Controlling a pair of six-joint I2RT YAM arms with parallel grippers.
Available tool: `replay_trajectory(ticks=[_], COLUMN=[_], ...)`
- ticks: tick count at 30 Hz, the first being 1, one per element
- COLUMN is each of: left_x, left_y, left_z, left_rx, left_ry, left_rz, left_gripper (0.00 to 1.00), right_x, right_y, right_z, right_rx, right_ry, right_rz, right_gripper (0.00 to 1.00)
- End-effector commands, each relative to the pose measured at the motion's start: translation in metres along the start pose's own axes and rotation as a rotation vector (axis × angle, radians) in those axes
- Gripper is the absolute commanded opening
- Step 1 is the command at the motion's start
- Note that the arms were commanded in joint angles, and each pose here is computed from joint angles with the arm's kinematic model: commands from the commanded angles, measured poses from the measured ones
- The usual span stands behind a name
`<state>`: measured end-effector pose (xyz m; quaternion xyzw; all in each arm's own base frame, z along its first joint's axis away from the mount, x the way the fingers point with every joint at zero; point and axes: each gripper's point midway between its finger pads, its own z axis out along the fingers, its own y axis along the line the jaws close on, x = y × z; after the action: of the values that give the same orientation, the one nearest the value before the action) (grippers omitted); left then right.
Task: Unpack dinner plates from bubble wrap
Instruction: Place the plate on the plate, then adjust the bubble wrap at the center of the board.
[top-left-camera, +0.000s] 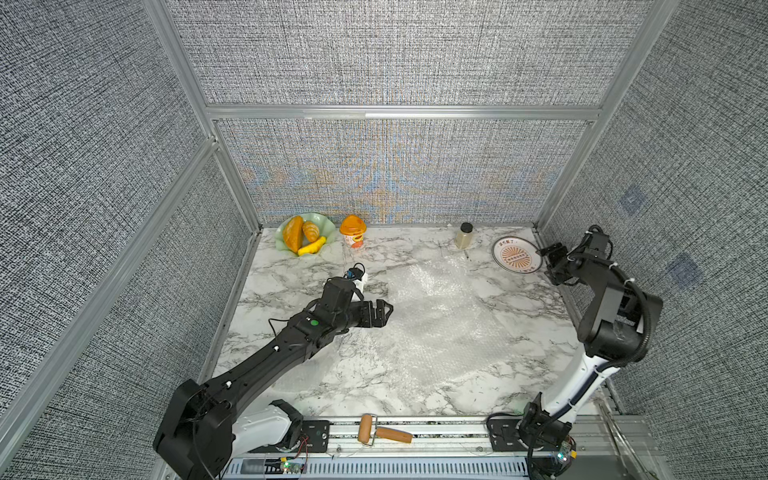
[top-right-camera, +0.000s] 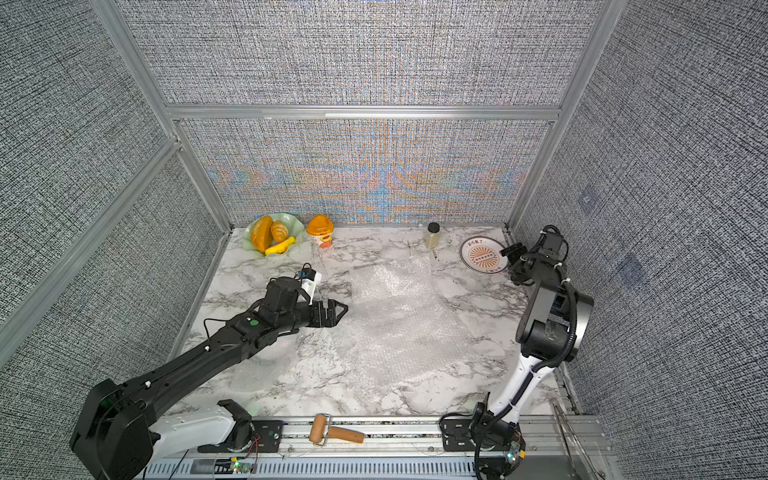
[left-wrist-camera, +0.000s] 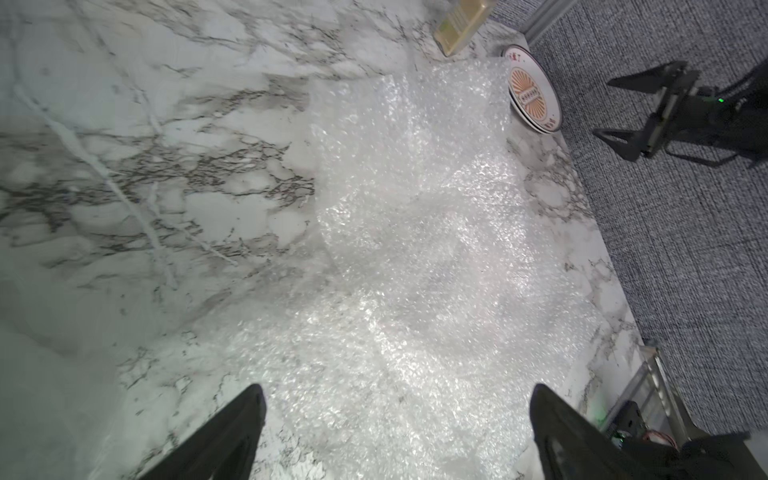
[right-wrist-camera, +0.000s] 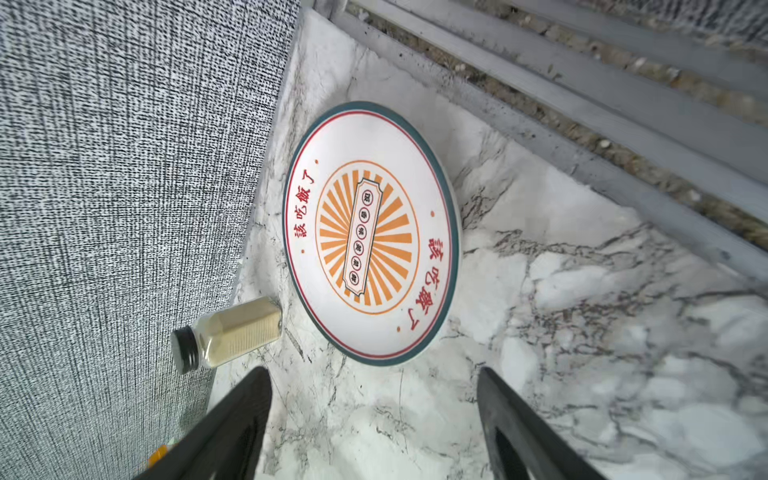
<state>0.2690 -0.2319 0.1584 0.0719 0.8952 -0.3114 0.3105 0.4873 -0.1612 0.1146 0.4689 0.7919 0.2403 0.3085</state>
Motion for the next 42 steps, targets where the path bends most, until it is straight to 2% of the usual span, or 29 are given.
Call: replay_trajectory(ticks=[1,7,12,17,18,21,25,30,35,42], left_x=[0.001,-0.017,-0.024,-0.025,-0.025,-0.021,0.005,0.027,0.036,0.036], left_y=[0.025,0.060,0.094,0.129,0.136,0.166,0.213,0.242,0.253,0.238], left_z=[-0.010,-0.051,-0.070,-0.077,-0.079,-0.088,-0.095,-0.112,-0.101,-0.088], left_rx=[-0.125,-0.275,-0.333,-0.344,-0.353,-0.427,-0.501,-0.581,-0.498,-0.366], left_ry=[-0.035,-0.212,-0.227,-0.255,-0.262,-0.301,-0.320,-0.362,-0.364,-0.346], left_rz=[-0.048,-0.105,-0.207,-0.336,-0.355,-0.406,-0.541,-0.637,-0.753,-0.769], left_gripper=[0.99,0.99,0.99,0.99,0.99,0.99,0.99,0.99,0.99,0.99], right_x=[0.000,0.003,0.020,0.049,0.057,0.089,0.146,0.208,0.250,0.267], right_y=[-0.005,0.016,0.037,0.066,0.071,0.089,0.112,0.127,0.125,0.124], right_z=[-0.001,-0.022,-0.039,-0.063,-0.066,-0.072,-0.075,-0.086,-0.098,-0.112], right_rx=[-0.006,-0.063,-0.159,-0.243,-0.260,-0.334,-0.416,-0.454,-0.480,-0.499], right_ry=[-0.003,-0.062,-0.058,-0.044,-0.037,0.026,0.144,0.247,0.315,0.351], right_rz=[0.033,0.004,-0.007,-0.084,-0.092,-0.122,-0.182,-0.294,-0.358,-0.405], right_gripper=[0.82,0.82,0.85,0.95,0.98,0.99,0.99,0.99,0.99,0.99])
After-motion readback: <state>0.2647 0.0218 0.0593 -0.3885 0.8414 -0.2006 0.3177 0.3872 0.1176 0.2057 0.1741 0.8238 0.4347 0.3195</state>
